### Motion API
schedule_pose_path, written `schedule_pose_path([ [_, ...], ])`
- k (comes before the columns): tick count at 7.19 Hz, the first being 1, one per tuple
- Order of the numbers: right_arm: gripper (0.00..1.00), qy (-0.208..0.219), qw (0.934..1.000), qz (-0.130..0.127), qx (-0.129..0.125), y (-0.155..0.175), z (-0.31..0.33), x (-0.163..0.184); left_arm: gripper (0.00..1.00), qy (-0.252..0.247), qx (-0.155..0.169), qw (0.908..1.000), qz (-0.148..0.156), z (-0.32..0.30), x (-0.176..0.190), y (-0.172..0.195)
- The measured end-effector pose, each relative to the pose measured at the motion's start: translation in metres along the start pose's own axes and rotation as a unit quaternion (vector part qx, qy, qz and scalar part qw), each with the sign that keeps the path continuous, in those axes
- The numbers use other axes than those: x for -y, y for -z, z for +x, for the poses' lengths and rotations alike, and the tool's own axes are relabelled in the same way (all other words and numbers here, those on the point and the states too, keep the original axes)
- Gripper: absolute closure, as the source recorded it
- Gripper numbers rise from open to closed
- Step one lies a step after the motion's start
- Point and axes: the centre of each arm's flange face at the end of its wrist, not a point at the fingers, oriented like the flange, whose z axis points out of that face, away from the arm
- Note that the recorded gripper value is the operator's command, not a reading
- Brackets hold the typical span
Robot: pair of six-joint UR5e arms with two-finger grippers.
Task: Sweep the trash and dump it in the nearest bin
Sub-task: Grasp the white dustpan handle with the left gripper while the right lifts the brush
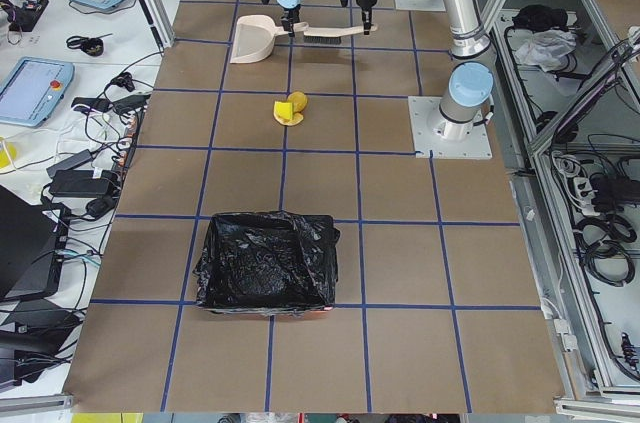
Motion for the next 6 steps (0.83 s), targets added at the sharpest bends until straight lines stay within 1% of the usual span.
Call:
schedule_pose_path([
  [2,1.0,-0.037,0.9993,0.003,0.003,0.002,-0.004,-0.002,1.0,0.0,-0.001,1.0,0.0,0.0,0.0,-0.001],
  [4,1.0,-0.09,0.9959,-0.001,0.007,0.002,-0.006,-0.005,1.0,0.0,-0.001,1.0,0.007,0.0,0.002,0.006],
  [5,1.0,-0.116,0.9931,-0.011,0.014,0.001,-0.008,-0.008,1.0,-0.002,0.001,0.9999,0.017,-0.001,0.002,0.017],
  [6,1.0,-0.144,0.9892,-0.019,0.021,0.002,-0.011,-0.009,1.0,-0.003,0.006,0.9994,0.034,-0.008,0.004,0.037],
])
